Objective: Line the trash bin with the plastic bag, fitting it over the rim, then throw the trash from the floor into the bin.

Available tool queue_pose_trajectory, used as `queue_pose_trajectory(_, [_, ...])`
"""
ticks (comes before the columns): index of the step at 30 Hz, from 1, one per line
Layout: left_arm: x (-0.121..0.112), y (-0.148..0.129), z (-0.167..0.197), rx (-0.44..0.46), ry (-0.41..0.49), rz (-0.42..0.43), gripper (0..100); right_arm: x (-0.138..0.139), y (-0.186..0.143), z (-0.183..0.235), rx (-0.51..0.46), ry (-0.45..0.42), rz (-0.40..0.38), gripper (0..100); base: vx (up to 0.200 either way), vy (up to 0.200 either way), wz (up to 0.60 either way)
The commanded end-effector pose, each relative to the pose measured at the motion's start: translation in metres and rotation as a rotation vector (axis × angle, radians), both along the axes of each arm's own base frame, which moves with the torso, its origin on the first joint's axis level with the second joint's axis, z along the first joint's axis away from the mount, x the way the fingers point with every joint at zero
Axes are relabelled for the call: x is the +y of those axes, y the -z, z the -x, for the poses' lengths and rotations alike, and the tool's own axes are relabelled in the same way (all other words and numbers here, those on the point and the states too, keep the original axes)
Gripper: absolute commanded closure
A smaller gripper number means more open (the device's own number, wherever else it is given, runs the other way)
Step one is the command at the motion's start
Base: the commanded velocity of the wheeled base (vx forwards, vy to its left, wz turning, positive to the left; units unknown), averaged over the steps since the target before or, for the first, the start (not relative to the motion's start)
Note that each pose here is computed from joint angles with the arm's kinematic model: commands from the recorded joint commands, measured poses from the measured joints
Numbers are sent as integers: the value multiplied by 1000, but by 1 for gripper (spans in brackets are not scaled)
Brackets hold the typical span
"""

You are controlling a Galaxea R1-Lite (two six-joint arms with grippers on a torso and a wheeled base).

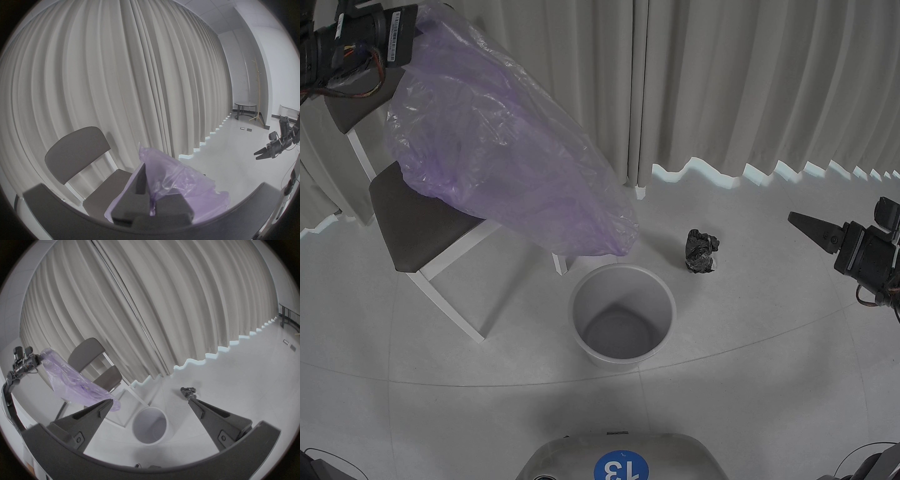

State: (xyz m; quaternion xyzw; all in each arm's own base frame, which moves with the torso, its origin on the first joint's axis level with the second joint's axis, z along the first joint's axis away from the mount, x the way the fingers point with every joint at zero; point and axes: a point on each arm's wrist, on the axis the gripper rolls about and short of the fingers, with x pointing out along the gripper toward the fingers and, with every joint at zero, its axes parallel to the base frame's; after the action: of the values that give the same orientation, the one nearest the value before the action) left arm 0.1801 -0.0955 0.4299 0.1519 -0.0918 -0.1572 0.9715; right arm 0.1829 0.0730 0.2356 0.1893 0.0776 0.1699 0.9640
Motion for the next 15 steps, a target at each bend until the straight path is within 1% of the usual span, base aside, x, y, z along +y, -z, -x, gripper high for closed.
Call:
queue_pose_trajectory(1, [-11, 0, -7, -5, 33, 11, 100, 22, 5, -2, 30, -88, -63, 0, 0, 0, 0])
queue_pose_trajectory(4, [-14, -2, -6, -17, 46, 26, 100, 30, 8, -2, 49, -110, -70, 0, 0, 0, 0])
queue_pose_trajectory(6, [-19, -5, -2, -34, 80, 41, 100, 38, 17, -8, 86, -126, -67, 0, 0, 0, 0])
queue_pose_trajectory(11, [-26, -8, 1, -44, 110, 41, 100, 54, 31, -17, 132, -157, -95, 0, 0, 0, 0])
queue_pose_trajectory(15, [-29, -9, 3, -47, 128, 47, 100, 60, 43, -22, 137, -163, -97, 0, 0, 0, 0])
